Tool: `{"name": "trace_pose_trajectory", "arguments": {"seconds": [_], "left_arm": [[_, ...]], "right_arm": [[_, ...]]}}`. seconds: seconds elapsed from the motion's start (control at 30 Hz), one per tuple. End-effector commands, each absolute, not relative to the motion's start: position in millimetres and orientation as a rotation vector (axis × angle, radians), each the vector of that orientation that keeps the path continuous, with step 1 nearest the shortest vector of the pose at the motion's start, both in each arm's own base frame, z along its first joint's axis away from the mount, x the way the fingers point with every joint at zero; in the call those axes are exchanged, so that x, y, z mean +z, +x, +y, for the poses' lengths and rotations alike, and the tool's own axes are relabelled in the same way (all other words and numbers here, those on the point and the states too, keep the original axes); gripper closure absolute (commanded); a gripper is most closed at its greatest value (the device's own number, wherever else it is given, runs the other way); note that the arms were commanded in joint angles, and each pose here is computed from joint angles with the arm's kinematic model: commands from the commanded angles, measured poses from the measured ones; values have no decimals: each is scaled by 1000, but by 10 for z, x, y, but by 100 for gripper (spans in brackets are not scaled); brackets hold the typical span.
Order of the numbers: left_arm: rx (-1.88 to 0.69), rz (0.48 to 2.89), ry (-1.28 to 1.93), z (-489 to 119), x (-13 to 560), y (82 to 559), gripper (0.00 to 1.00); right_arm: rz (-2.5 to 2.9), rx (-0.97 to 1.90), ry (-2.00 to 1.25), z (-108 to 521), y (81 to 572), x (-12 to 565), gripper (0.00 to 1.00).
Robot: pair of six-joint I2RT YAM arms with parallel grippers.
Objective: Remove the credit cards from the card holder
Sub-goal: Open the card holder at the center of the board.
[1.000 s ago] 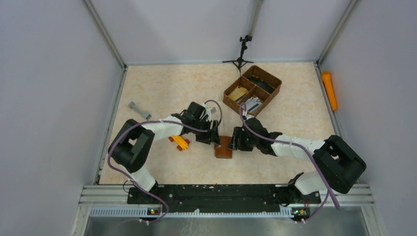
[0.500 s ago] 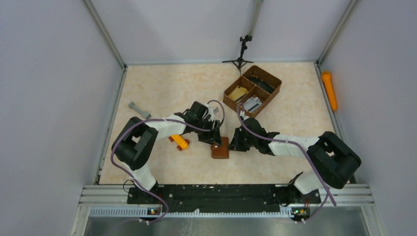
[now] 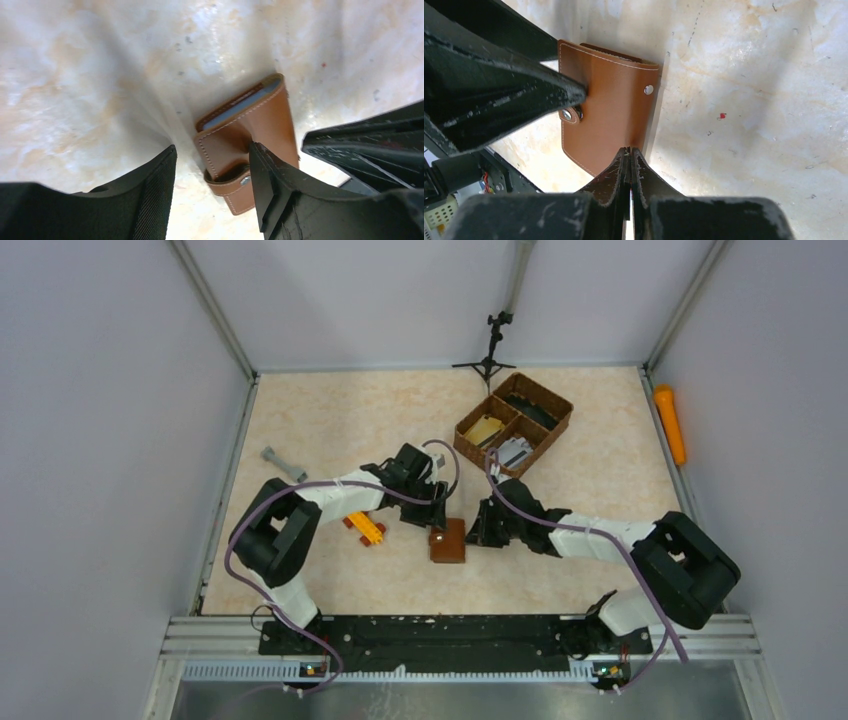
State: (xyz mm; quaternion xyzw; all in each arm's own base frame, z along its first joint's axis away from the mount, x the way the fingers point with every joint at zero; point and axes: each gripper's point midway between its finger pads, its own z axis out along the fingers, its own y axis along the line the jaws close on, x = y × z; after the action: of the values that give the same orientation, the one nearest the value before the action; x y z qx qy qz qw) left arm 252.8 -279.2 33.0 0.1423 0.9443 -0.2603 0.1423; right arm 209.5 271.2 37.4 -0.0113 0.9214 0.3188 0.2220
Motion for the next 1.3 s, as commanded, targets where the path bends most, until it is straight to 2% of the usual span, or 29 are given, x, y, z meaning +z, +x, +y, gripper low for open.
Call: {"name": "trace_pose_trajectory", "arguments": {"seconds": [0.0,0.2,0.4,0.43,0.53,0.63,0.77,0.93,1.07,1.17,1.2,1.27], "left_arm": [[-417,2770,377,-2401,162,2629,41],[-406,2763,371,-2383,211,2633,40],[-471,2751,369,-2429,294,2585,39],[-492,2740,369,-2449,326,2582,39],[-560,2719,374,-2519,416,2556,38],[-604,2723,373,-2550,467,2499,38],[-631,2703,356,-2541,571,2435,36],[-623,2682,333,-2542,685,2393,36],[-673,2643,308,-2615,795,2348,38],[-739,2608,278,-2677,877,2327,39],[-755,2599,267,-2690,906,2329,39],[-788,2572,249,-2731,966,2354,43]], "right_arm": [[2515,897,-56,2761,2117,478,100],[2522,871,-79,2752,2133,519,99],[2503,840,-138,2758,2128,604,56],[2503,820,-152,2766,2130,613,51],[2512,759,-193,2793,2148,613,43],[2529,736,-224,2825,2160,584,42],[2544,672,-261,2802,2156,515,43],[2557,595,-312,2750,2150,463,62],[2494,582,-341,2721,2210,661,69],[2440,619,-387,2791,2250,853,81],[2416,633,-399,2829,2278,900,90],[2380,707,-428,2942,2278,959,99]]}}
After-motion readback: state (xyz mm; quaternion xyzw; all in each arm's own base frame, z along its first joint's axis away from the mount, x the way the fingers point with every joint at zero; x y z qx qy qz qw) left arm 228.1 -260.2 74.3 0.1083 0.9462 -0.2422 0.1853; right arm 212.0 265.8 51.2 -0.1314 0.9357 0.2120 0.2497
